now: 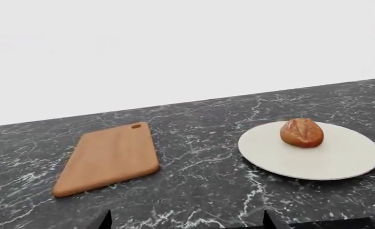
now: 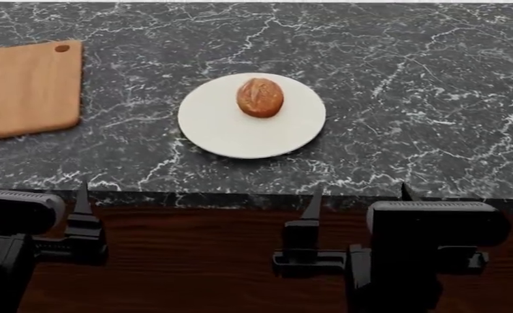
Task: Place all breads on the cutting board.
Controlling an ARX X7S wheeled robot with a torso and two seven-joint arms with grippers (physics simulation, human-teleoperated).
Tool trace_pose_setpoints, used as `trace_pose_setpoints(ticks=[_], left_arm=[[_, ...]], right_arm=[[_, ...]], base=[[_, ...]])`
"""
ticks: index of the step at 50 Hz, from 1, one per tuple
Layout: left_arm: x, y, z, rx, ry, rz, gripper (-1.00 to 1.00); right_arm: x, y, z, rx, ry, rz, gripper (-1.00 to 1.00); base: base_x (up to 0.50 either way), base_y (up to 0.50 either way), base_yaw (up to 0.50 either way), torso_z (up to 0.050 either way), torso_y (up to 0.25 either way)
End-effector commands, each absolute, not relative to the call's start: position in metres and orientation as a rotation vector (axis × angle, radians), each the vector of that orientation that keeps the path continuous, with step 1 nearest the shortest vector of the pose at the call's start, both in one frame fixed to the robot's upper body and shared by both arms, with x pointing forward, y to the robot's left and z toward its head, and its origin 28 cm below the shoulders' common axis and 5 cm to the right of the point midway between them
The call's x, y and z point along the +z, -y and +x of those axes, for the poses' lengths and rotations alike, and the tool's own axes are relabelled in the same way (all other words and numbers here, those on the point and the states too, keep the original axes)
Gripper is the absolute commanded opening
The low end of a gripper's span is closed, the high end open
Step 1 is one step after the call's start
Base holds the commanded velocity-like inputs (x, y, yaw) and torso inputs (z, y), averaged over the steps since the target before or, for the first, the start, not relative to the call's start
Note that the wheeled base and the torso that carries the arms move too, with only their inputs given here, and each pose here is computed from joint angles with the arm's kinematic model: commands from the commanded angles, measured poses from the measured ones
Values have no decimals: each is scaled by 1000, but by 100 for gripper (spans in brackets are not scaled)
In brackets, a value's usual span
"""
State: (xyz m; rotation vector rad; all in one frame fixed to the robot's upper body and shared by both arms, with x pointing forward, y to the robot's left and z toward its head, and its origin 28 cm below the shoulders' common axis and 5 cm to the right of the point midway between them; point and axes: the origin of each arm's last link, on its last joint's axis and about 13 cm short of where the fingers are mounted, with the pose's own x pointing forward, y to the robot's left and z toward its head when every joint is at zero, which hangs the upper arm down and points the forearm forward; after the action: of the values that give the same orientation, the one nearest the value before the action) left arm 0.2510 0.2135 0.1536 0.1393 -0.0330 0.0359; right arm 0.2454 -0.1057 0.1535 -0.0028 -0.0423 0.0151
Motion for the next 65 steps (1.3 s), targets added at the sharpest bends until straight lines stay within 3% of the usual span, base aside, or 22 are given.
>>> trace_pose_setpoints(ticks=[1, 26, 38, 50, 65], left_arm=[[145, -213, 251, 35, 37, 144, 100], [160, -216, 247, 60, 67, 146, 100], [214, -221, 222, 87, 163, 171, 100], [269, -233, 227, 153, 217, 239, 100], [247, -253, 206, 282, 233, 250, 100]], right_arm=[[156, 106, 244, 23, 51, -4, 100], [171, 110, 242, 18, 100, -11, 100], [212, 111, 224, 21, 227, -51, 100], [257, 122, 243, -31, 274, -100, 100], [247, 138, 243, -111, 229, -73, 100]], base=[[203, 235, 0, 0, 0], [298, 246, 0, 0, 0], [336, 354, 0, 0, 0], [335, 353, 0, 0, 0], [335, 245, 0, 0, 1]])
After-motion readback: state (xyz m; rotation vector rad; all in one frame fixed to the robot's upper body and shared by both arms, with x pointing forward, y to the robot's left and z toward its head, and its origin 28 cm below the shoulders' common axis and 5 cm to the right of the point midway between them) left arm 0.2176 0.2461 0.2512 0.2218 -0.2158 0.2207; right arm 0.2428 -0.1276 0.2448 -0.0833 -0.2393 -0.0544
